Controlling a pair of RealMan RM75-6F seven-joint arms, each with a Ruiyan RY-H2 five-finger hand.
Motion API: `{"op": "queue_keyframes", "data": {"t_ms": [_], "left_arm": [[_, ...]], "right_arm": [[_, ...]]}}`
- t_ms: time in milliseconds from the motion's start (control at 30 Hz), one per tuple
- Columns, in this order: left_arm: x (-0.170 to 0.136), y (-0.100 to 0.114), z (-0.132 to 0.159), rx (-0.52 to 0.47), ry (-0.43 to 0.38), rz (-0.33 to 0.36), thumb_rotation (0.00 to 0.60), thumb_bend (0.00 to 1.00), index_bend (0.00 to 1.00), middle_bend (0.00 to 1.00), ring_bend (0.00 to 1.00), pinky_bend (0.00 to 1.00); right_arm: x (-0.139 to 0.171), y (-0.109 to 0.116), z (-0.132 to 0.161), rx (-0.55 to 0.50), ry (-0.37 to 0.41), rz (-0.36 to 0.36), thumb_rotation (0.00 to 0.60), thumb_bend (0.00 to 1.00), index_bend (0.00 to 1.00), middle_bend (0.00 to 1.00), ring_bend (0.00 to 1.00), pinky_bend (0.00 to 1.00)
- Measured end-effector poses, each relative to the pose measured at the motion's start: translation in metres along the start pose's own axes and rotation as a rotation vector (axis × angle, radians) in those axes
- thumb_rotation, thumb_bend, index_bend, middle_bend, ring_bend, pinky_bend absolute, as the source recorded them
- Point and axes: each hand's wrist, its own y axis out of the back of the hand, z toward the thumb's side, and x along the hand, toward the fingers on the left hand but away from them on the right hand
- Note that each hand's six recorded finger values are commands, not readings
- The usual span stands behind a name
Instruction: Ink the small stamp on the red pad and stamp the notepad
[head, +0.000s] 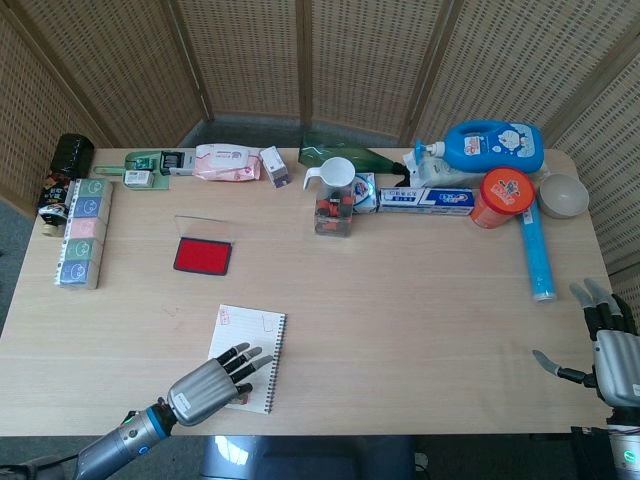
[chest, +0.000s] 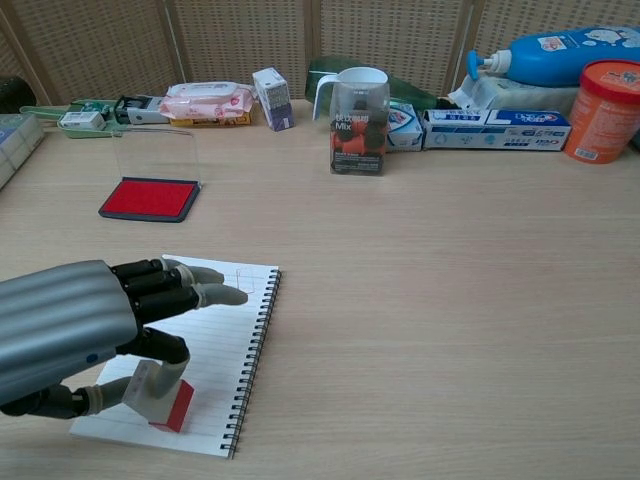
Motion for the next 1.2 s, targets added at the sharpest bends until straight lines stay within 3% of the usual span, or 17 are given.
{"op": "queue_keyframes", "data": {"t_ms": [900,1200], "left_arm": [[0.020,-0.006,0.017,0.088,-0.031,-0.045,0.600,0.41,0.62,0.00,0.00,0.09],[0.023,-0.009,0.018,0.089,-0.031,-0.046,0.600,0.42,0.72,0.00,0.00,0.10]], "right_arm": [[0.000,0.002,0.000,-0.009,-0.005,-0.003,0.403,0.00,0.00,0.00,0.00,0.00],[0.000,0.004,0.000,-0.013,-0.003,-0.008,0.396,0.00,0.00,0.00,0.00,0.00]]}}
